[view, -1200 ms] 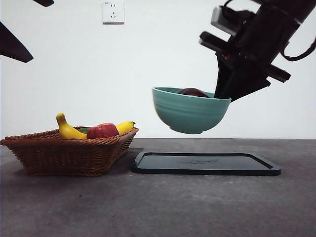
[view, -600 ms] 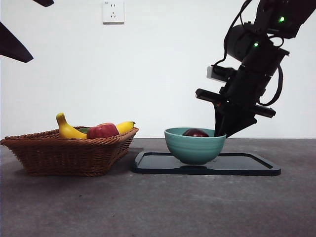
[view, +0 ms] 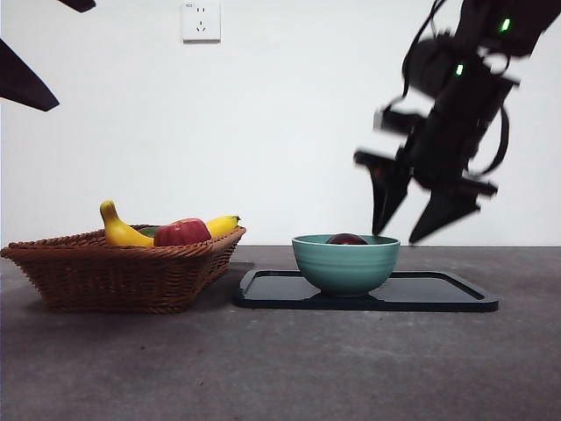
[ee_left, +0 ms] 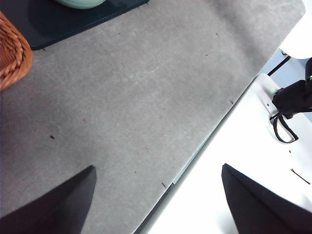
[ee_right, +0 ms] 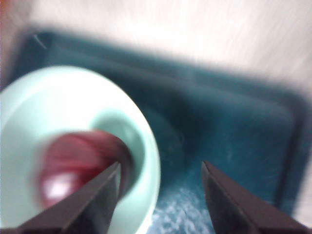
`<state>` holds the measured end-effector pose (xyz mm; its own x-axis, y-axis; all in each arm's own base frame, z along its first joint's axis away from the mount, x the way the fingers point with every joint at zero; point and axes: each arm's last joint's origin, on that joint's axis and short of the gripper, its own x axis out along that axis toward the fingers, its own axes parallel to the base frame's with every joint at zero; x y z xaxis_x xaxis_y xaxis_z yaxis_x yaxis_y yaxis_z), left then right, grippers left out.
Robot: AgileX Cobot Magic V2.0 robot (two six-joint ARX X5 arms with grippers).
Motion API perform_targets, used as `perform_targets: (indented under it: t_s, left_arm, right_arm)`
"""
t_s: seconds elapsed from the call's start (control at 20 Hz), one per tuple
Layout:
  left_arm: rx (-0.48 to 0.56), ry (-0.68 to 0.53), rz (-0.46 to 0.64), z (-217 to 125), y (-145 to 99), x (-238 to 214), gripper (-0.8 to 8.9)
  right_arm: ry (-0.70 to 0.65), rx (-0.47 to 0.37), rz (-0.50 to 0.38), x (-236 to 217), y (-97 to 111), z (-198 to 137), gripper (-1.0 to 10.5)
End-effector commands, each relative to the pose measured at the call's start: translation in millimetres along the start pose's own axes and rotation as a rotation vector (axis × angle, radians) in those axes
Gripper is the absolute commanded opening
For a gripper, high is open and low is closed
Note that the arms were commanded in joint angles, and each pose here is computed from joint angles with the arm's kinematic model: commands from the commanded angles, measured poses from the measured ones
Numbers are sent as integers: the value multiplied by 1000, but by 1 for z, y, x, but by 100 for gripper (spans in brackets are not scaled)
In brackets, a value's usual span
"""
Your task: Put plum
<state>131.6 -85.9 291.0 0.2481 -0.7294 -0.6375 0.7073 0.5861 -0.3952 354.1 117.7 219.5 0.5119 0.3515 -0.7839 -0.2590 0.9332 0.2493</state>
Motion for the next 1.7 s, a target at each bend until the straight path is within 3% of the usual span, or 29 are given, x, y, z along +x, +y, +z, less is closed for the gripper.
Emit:
perform_targets:
  t_s: [0.05, 0.2, 0.4, 0.65, 0.9, 1.2, 1.7]
  left_arm:
    - [10, -12, -11, 3, -1, -1, 404]
    - [11, -12, -11, 3, -1, -1, 404]
    - [15, -13, -11, 3, -1, -1, 404]
    - [15, -13, -11, 3, -1, -1, 404]
    - [14, -13, -11, 3, -1, -1, 404]
    - [13, -12, -11, 3, -1, -1, 404]
    - [17, -18, -11, 4, -1, -1, 404]
  right_arm:
    - [-87, -31, 15, -40, 11, 12, 268]
    - [-147, -78, 31, -107, 24, 6, 268]
    - [-188, -148, 54, -190, 40, -27, 268]
    - [-253, -198, 118, -241, 47, -74, 267]
    - [-211, -212, 232, -239, 40, -130, 267]
    - [-119, -165, 289, -211, 26, -181, 267]
    - [-119, -154, 289, -207, 23, -191, 267]
